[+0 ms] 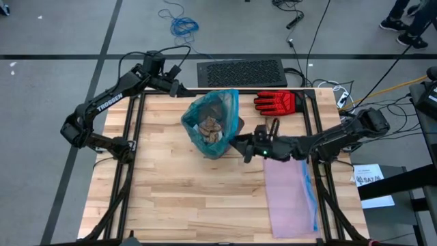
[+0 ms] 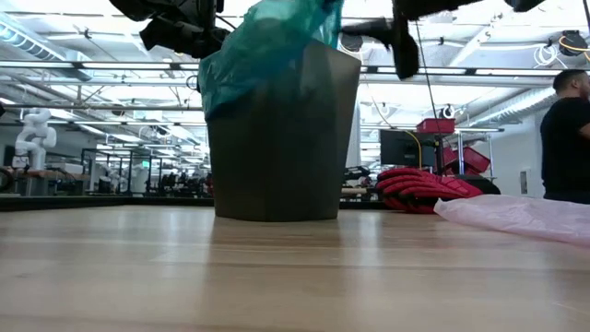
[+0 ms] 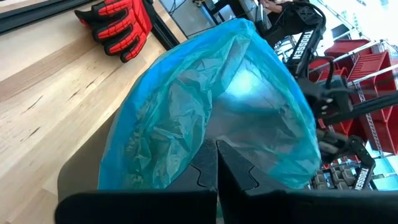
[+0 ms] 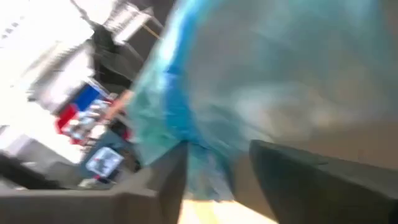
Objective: Place trash/remove bag and relplace
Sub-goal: Remove the blue trash bag from the trash bin
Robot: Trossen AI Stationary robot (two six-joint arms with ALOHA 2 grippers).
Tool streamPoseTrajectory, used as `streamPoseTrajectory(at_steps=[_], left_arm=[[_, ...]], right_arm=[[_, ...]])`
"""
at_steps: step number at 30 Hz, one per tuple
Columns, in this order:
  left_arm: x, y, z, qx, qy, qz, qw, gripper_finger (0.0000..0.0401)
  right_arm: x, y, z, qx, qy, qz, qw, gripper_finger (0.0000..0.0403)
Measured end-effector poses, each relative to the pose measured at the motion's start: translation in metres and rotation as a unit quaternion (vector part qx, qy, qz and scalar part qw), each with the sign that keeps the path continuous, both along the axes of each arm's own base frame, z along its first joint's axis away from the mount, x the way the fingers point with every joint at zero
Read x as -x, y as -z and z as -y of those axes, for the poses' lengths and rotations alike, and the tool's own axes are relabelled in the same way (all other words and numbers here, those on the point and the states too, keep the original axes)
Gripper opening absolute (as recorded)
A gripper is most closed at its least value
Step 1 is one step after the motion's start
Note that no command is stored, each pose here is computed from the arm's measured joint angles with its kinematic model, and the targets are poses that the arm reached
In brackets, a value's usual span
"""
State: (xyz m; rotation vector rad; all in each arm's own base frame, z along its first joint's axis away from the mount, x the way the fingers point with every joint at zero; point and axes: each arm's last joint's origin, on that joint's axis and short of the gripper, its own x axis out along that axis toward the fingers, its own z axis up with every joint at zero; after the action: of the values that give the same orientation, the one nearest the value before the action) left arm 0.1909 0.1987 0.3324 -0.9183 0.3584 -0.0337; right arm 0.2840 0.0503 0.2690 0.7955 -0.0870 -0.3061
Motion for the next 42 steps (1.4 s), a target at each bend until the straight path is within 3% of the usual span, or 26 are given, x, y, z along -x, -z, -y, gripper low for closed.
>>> streamPoseTrajectory(at_steps=[3, 5, 12, 16, 22, 28, 33, 38, 42], left_arm=[[0.0, 0.0, 0.0, 0.0, 0.0, 0.0, 1.0, 0.0], [0.0, 0.0, 0.0, 0.0, 0.0, 0.0, 1.0, 0.0], [0.0, 0.0, 0.0, -0.01, -0.001, 0.0, 1.0, 0.0], [0.001, -0.001, 0.0, -0.017, -0.009, -0.003, 1.0, 0.0], [0.002, -0.003, 0.001, -0.028, -0.025, -0.009, 0.999, 0.0], [0.008, -0.023, 0.004, -0.092, -0.052, -0.047, 0.993, 0.0], [0.016, -0.045, 0.01, -0.147, -0.082, -0.113, 0.979, 0.0], [0.024, -0.066, 0.016, -0.176, -0.101, -0.145, 0.968, 0.0], [0.03, -0.084, 0.024, -0.185, -0.106, -0.139, 0.967, 0.0]], right_arm=[[-0.001, -0.009, 0.004, 0.018, -0.018, 0.041, 0.999, 0.0053], [-0.002, -0.014, 0.006, 0.023, -0.029, 0.061, 0.997, 0.0015], [-0.009, -0.044, 0.006, 0.02, -0.028, 0.087, 0.996, 0.0001], [-0.019, -0.076, 0.012, 0.034, -0.023, 0.013, 0.999, 0.0], [-0.019, -0.146, 0.036, 0.048, -0.008, -0.089, 0.995, 0.0], [-0.014, -0.202, 0.066, 0.035, -0.011, -0.131, 0.991, 0.0], [-0.023, -0.207, 0.086, 0.016, -0.034, -0.219, 0.975, 0.0], [-0.041, -0.185, 0.1, -0.023, -0.082, -0.315, 0.945, 0.0], [-0.053, -0.174, 0.106, -0.038, -0.127, -0.332, 0.934, 0.0]])
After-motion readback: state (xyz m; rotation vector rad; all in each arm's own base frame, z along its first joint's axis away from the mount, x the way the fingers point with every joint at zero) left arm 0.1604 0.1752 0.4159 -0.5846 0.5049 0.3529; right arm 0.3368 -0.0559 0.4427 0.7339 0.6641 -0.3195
